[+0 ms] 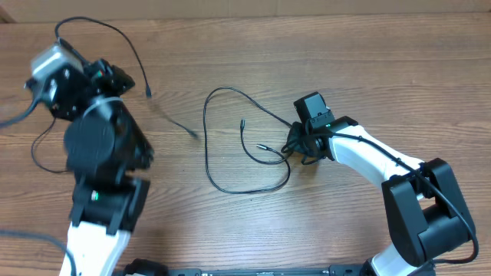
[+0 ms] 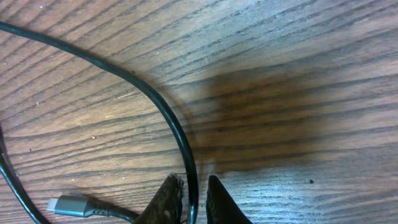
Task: Untangle cables
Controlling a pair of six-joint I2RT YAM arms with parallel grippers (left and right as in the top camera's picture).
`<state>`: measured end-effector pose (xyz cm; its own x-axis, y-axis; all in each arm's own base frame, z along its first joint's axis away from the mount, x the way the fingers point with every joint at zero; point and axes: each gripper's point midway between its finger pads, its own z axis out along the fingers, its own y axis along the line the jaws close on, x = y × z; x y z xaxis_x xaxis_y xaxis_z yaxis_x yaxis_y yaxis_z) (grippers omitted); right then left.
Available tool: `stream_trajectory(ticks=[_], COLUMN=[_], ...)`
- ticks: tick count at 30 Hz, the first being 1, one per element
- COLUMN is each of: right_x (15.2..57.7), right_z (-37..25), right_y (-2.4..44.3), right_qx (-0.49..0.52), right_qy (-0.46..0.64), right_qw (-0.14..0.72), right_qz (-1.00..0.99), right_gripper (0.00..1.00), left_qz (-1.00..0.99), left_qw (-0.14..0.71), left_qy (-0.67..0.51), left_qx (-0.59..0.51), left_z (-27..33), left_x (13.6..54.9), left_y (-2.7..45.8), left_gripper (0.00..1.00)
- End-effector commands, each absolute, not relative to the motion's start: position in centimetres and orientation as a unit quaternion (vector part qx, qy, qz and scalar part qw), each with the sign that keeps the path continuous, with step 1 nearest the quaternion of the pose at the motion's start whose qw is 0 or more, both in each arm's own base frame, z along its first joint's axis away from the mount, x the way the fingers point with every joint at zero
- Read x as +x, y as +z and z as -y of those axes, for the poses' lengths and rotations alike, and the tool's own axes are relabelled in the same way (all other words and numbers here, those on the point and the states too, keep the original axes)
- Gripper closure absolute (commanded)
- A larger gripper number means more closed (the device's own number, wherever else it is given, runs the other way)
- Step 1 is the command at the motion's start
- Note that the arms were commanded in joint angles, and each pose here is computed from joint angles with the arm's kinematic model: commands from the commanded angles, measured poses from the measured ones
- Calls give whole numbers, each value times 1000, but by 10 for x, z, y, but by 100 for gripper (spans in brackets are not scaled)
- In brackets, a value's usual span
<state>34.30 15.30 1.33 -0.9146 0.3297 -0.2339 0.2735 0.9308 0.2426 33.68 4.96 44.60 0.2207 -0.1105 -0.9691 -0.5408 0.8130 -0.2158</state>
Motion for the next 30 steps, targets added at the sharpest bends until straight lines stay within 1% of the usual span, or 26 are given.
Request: stream_trajectory(ticks=[1,4,7,11,15,17,20,21,22,24,25,26,27,28,30], right_x=[354,353,353,353,354,354,354,354,354,354,354,354,354,354,354], right_z=[-154,-154,-154,-154,-154,-154,-155,-155,-155,-155,-155,-155,-155,-155,-155], right_y=[26,26,26,26,26,26,26,26,26,26,26,26,26,26,26], right_qx=[156,156,156,154,155,155,155,155,155,155,155,155,155,155,155], right_qy=[109,108,108,108,108,109,109,109,109,109,109,109,109,109,109], right_qw=[158,158,158,158,158,159,160,160,160,160,160,160,160,160,160], right_qz=[-969,-969,-969,-969,-969,-969,-969,-969,-969,-969,-969,-969,-969,-969,-969], right_gripper=[87,87,87,87,87,87,87,87,87,87,87,87,87,87,87], left_qz=[-671,-730,-777,-818,-829,-826,-815,-814,-814,-816,-818,-819,-821,-822,-825], left_qw=[655,576,503,410,342,323,321,323,324,329,333,338,343,348,356], left_qy=[209,215,192,161,175,185,187,181,175,155,143,132,121,113,103], left_qx=[-278,-301,-325,-370,-406,-424,-444,-448,-449,-449,-447,-444,-440,-436,-428], left_z=[-74,-96,-120,-157,-192,-207,-224,-227,-228,-228,-226,-223,-221,-217,-211], left_x=[366,382,391,385,363,351,342,342,343,347,350,354,358,362,369], left_y=[381,314,253,185,145,138,139,140,140,143,144,147,150,155,165], left_gripper=[96,96,96,96,96,96,96,92,81,53,31,17,7,1,0])
